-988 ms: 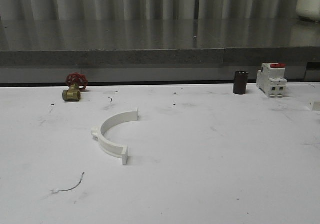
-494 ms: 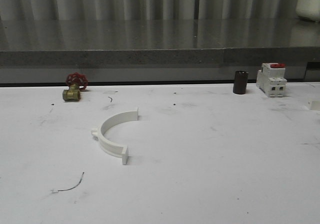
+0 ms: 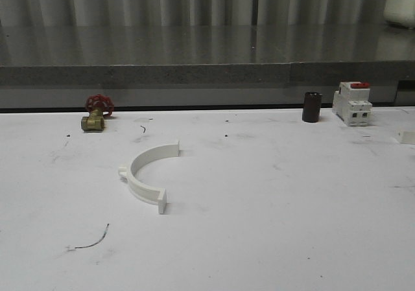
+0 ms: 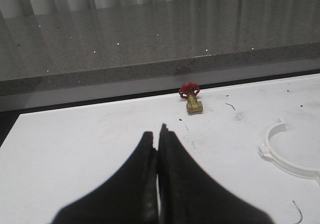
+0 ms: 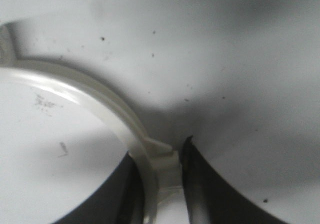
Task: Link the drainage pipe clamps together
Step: 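Lift the clamp half with the right gripper and carry it toward the placed half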
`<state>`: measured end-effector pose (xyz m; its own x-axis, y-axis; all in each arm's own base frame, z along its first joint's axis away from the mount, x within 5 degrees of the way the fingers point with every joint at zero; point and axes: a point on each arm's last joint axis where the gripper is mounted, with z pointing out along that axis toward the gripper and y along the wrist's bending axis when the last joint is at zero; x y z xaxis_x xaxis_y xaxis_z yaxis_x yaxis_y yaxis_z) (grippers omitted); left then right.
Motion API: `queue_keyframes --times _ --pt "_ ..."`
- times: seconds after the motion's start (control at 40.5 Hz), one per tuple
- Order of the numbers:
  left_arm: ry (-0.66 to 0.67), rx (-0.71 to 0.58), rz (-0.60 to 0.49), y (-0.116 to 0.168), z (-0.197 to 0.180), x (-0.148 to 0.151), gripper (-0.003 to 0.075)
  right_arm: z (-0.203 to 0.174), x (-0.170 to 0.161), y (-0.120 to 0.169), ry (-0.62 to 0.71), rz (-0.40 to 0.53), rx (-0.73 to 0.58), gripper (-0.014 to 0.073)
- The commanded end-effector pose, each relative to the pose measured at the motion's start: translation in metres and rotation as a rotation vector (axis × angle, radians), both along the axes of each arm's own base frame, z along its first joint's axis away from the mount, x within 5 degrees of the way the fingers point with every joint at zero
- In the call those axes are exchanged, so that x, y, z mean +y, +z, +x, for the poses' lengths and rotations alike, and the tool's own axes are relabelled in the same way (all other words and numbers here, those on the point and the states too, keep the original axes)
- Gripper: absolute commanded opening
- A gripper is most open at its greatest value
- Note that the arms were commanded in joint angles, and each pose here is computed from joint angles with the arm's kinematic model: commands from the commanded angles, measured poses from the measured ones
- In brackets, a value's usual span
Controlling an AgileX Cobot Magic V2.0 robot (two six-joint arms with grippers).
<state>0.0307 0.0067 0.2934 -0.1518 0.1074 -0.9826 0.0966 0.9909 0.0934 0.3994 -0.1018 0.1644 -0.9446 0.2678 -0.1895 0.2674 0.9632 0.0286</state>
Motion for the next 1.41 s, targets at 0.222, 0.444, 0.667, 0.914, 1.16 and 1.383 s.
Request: queue_keyframes --times 0.222,0.444,0.667,0.914,1.16,1.383 --pt "-0.018 -0.083 -0.012 0.013 0.001 -0.002 -0.0020 0.002 -0.004 0.032 0.006 -0.033 -0.094 0.0202" --pt "-0.018 -0.083 -0.012 0.013 0.001 -0.002 -0.0020 0.001 -0.003 0.036 0.000 -0.022 -0.096 0.0202" --pt "-0.018 -0.083 -0.012 0.013 0.001 -0.002 -0.0020 -0.006 0.004 0.070 -0.059 -0.019 -0.169 0.0202" --pt "-0.018 -0.083 -0.012 0.013 0.001 -0.002 -0.0020 -0.012 0.047 0.096 -0.070 -0.008 -0.186 0.0202" --pt "-0.018 -0.083 -0.012 0.013 0.001 -0.002 -0.0020 -0.012 0.128 0.094 -0.034 0.043 -0.176 0.0202" --pt "-0.018 -0.083 -0.012 0.013 0.001 -0.002 -0.0020 -0.023 0.211 0.087 0.043 0.104 -0.188 0.0202"
